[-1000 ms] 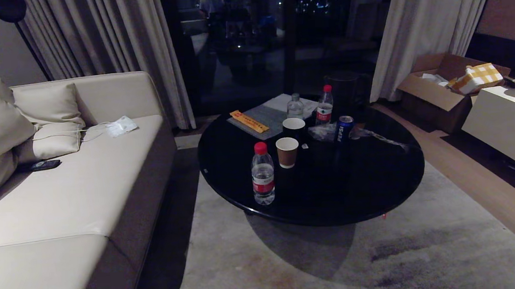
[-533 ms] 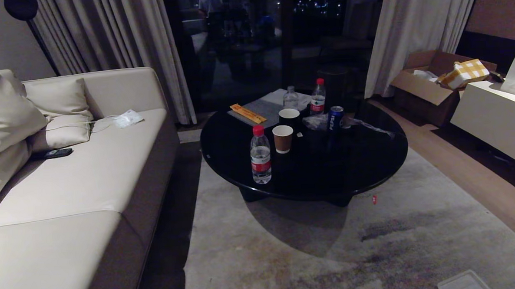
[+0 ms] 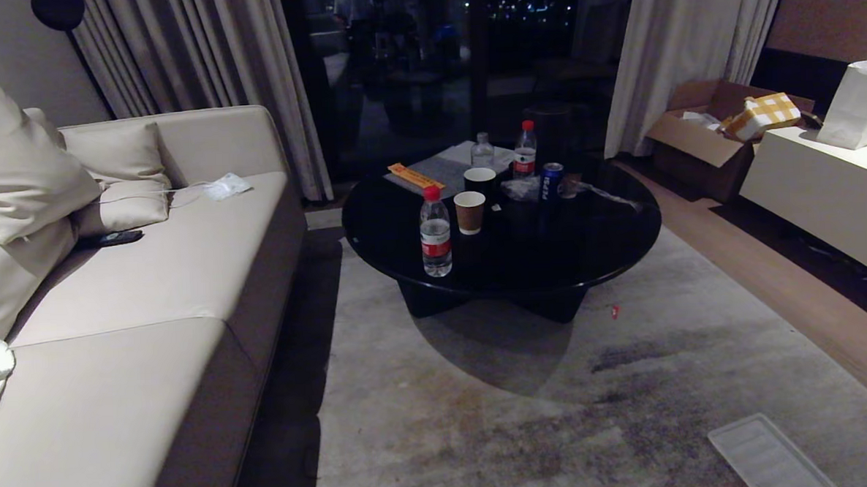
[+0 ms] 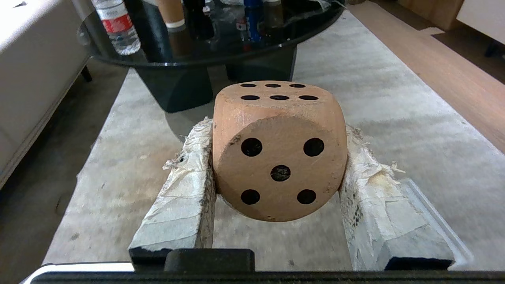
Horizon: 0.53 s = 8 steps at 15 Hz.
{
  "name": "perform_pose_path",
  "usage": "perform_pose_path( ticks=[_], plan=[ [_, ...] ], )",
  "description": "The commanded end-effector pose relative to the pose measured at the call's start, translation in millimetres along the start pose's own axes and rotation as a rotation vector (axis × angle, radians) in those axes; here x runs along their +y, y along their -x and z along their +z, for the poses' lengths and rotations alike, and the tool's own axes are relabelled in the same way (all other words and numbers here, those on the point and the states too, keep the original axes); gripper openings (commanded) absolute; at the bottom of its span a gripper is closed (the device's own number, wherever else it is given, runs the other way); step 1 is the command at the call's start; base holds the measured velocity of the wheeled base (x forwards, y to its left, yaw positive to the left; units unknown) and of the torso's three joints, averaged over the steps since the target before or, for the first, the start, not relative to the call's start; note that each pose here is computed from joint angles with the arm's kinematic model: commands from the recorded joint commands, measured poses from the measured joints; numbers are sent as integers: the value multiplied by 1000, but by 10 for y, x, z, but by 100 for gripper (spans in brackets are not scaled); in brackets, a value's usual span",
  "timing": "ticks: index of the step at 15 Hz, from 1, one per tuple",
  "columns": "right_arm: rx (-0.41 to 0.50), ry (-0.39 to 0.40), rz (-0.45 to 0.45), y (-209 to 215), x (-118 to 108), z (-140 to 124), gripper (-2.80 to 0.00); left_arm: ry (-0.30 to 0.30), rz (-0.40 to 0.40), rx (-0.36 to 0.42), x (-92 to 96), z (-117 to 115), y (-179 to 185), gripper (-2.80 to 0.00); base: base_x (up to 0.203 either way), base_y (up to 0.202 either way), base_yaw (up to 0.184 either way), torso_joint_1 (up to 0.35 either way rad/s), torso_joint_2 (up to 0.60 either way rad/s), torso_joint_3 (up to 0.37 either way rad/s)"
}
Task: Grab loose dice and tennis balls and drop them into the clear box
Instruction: Put the toys in the box
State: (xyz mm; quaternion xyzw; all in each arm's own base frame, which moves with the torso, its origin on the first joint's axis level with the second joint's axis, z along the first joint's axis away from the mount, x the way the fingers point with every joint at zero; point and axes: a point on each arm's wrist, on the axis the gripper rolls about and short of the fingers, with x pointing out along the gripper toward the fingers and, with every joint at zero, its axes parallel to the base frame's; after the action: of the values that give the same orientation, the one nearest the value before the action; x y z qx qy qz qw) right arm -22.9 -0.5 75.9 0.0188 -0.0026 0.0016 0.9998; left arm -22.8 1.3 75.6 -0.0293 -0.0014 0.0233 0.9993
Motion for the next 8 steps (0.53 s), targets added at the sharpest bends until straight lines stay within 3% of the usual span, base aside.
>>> perform_pose_path(
  ticks=[1,8],
  plan=[
    [2,-1,1,-2,0,1,-280,1,1,3,0,-4,-2,-280,-181,0,-3,5,0,2],
    [1,0,1,-1,0,1,-280,-3,1,5,0,-5,-2,-280,-162,0,-1,1,2,3]
  ],
)
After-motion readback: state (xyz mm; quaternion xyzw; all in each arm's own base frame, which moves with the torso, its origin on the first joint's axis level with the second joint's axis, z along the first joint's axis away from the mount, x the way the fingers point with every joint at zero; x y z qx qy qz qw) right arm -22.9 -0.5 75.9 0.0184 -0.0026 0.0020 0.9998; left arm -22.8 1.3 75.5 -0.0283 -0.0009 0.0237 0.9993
